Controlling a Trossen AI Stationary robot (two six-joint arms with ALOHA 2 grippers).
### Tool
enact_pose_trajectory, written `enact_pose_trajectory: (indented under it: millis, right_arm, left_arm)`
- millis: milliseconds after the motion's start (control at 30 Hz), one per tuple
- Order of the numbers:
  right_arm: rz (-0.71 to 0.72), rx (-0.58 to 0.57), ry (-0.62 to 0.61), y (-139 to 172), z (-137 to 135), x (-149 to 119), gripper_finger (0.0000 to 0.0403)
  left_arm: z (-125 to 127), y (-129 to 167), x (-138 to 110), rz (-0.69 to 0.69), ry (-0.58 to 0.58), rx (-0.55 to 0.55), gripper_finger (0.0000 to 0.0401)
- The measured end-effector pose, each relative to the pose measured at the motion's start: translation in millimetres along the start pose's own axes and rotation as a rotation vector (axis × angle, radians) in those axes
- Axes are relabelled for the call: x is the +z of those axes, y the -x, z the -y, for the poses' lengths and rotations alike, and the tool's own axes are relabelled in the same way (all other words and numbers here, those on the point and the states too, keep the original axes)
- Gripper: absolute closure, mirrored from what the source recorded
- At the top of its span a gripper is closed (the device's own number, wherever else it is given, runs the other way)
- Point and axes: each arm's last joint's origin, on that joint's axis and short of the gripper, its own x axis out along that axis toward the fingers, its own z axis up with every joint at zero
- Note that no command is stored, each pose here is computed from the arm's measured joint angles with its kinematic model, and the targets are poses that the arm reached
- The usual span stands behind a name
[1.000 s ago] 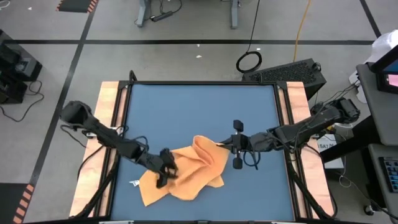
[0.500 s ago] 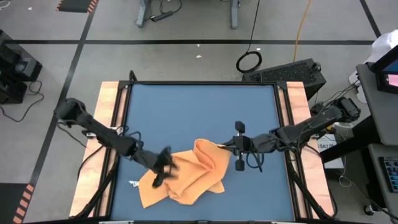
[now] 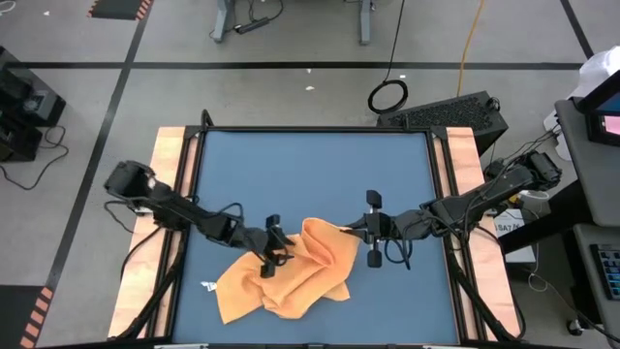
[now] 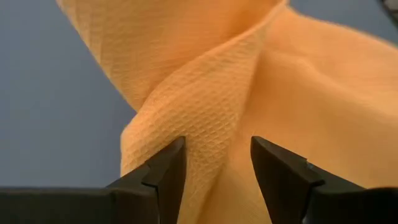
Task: Roll towel
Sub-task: Roll the yellow towel
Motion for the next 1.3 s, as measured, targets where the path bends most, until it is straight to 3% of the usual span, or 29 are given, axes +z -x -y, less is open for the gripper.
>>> enact_pose_trajectory:
  millis: [100,233,300,467,667,767,1033,1300]
  right_arm:
    - [-0.01,-0.001,0.007,0,0,-1,0.0403]
    - [-0.038,-0.004,0.015,0,0,-4,0.0403]
    - [-0.052,-0.006,0.001,0,1,-5,0.0403]
    - [-0.085,-0.013,-0.02,-5,-1,-12,0.0403]
    - [-0.109,-0.074,-0.011,-22,-4,-24,0.0403]
    - [-0.095,-0.077,-0.016,-29,-7,-26,0.0403]
    - [-0.117,-0.037,-0.045,-23,-9,-26,0.0403]
    - [-0.142,0.019,-0.098,14,-6,-14,0.0403]
  left_arm:
    - [-2,-7,-3,0.007,0.005,-0.002,0.0252]
    - [0,-4,-3,-0.005,0.036,0.02,0.0356]
    - [2,5,2,-0.001,0.065,0.022,0.0388]
    - [10,51,22,0.067,0.046,0.069,0.0396]
    - [8,116,29,0.143,0.023,0.301,0.0397]
    - [9,127,29,0.174,0.059,0.291,0.0397]
    - [12,89,3,0.187,0.131,0.309,0.0391]
    - [15,43,-19,0.107,0.159,0.298,0.0301]
